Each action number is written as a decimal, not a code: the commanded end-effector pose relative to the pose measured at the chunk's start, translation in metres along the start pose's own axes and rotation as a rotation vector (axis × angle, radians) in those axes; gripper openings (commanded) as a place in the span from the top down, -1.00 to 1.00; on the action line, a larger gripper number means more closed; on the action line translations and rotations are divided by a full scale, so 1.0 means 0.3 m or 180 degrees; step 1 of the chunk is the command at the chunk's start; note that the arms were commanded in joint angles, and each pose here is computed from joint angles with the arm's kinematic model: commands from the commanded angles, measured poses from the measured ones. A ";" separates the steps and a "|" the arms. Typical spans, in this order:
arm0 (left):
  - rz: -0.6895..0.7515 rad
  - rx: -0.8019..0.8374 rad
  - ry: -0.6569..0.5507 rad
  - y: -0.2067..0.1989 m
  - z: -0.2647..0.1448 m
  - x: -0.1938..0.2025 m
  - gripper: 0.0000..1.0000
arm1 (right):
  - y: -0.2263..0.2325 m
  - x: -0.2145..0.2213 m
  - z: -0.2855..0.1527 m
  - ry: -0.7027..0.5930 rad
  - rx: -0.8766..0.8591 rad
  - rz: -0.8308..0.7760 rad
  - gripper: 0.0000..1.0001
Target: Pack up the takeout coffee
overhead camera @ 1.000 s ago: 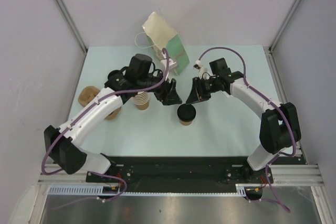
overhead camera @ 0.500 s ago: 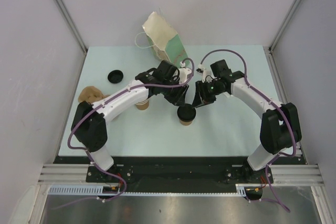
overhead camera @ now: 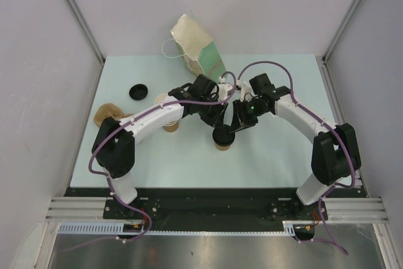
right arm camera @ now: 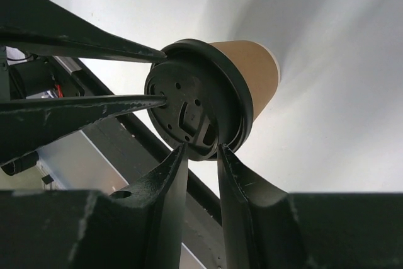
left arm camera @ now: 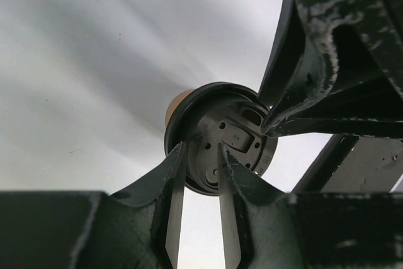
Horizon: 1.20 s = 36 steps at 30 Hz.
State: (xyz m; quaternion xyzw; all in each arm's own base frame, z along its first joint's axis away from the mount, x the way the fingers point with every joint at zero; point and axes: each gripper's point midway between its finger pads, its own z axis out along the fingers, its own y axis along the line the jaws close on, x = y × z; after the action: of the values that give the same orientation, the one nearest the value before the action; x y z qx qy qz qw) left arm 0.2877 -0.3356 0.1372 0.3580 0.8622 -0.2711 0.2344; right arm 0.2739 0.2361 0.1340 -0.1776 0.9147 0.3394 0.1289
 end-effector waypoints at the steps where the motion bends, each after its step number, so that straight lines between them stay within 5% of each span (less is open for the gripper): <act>1: -0.0007 0.0047 -0.0126 -0.016 0.011 -0.042 0.43 | -0.014 0.014 0.013 0.0049 0.0037 0.0002 0.40; 36: -0.0330 -0.0047 0.0668 0.062 0.162 0.238 0.91 | -0.087 0.095 0.097 0.0250 0.0279 0.0058 0.60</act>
State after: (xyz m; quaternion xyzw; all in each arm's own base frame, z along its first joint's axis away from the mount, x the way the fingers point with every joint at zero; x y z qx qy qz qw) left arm 0.2923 -0.3385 0.1151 0.3430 0.8688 -0.2806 0.2207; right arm 0.2715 0.2340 0.1132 -0.1691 0.9240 0.3229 0.1159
